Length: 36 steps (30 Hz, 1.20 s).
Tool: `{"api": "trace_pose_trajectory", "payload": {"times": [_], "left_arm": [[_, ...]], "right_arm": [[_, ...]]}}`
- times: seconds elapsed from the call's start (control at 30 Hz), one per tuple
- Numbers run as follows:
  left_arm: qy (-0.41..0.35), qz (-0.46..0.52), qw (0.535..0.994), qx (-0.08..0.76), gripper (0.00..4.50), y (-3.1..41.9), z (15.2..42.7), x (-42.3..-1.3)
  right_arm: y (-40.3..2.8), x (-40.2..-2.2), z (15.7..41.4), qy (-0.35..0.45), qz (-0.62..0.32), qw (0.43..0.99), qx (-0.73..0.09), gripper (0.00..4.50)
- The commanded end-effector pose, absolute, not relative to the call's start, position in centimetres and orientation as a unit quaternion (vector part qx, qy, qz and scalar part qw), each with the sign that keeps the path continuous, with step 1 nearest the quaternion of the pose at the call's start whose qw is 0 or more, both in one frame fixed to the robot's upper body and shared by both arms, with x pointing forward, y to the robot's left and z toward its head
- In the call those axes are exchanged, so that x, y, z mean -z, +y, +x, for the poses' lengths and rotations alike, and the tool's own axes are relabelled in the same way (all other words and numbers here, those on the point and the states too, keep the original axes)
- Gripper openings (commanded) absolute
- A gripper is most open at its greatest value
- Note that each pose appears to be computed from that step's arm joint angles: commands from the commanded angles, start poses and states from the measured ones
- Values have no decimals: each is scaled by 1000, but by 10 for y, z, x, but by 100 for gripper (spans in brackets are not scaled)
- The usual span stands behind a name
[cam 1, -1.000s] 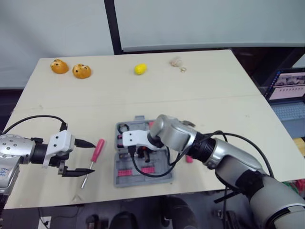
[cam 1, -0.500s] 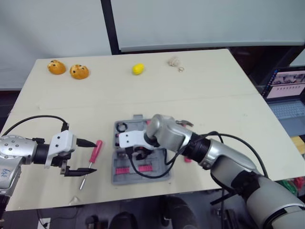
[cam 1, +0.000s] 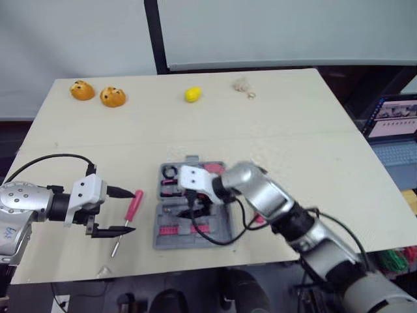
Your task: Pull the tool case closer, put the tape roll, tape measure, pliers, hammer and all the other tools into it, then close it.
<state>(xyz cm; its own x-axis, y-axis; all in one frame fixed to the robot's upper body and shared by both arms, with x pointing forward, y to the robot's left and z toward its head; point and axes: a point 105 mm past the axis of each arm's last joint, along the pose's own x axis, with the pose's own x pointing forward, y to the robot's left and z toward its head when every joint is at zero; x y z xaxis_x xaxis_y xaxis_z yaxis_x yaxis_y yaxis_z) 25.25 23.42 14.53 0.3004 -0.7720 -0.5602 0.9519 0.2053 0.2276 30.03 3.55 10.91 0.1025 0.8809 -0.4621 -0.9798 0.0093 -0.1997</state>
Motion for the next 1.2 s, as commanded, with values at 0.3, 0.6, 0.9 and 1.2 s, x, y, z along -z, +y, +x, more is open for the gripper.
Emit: {"api": "trace_pose_trajectory", "payload": {"times": [0.3,0.6,0.9,1.2], "left_arm": [[147,281,758,571,450,233,262,-156],[143,285,756,572,450,233,266,-157],[137,288,754,574,450,230,271,-159],[133,283,759,572,450,229,273,-157]], "right_arm": [[36,-100,311,64,-162,763,-622,5],[26,-74,310,107,-178,768,-606,5],[-9,-10,299,277,-256,741,-556,5],[-7,-28,305,258,-207,775,-539,5]]}}
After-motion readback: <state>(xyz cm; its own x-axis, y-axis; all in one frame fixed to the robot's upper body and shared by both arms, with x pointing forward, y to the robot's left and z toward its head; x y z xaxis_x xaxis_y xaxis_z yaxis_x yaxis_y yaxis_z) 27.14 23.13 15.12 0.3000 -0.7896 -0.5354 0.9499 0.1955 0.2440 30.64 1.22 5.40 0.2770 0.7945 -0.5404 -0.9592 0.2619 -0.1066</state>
